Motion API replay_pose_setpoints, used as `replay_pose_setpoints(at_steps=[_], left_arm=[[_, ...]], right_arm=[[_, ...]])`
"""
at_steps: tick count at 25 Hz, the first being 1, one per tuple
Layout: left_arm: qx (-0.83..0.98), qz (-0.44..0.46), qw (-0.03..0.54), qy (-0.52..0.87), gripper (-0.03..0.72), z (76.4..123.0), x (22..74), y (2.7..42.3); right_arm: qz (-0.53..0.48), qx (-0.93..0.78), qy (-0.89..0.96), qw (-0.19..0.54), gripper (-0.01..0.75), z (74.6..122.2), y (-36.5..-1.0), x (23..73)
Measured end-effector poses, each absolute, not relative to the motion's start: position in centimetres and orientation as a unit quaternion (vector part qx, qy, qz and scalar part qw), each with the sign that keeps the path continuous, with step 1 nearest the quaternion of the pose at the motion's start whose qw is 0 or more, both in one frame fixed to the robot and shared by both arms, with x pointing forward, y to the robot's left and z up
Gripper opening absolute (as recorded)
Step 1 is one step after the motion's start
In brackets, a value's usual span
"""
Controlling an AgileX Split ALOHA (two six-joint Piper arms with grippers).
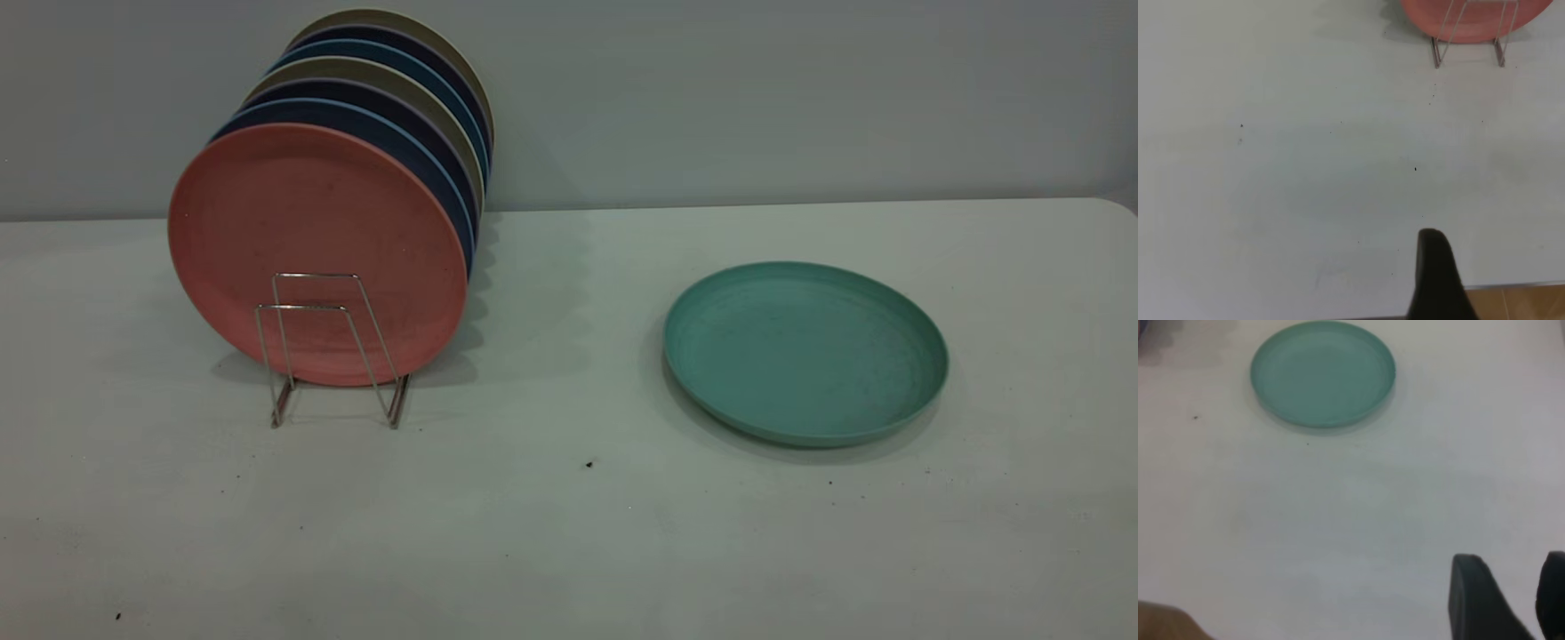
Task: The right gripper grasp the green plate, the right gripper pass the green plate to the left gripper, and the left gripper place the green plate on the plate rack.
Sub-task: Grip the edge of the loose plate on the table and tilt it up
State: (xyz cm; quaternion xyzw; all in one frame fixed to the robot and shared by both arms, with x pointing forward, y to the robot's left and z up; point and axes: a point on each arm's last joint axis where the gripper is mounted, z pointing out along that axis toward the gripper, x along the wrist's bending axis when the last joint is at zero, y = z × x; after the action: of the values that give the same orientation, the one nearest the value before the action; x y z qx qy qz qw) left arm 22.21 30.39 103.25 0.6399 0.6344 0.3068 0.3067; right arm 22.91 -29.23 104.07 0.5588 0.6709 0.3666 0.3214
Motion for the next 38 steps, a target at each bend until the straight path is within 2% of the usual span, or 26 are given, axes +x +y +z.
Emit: replay_pose_setpoints(at_steps=[38], left_arm=[[0.64, 0.307, 0.307, 0.634, 0.502, 103.25, 22.21, 30.39]], right_arm=[[0.367, 0.559, 0.671, 0.322, 0.239, 104.07, -29.23, 22.9]])
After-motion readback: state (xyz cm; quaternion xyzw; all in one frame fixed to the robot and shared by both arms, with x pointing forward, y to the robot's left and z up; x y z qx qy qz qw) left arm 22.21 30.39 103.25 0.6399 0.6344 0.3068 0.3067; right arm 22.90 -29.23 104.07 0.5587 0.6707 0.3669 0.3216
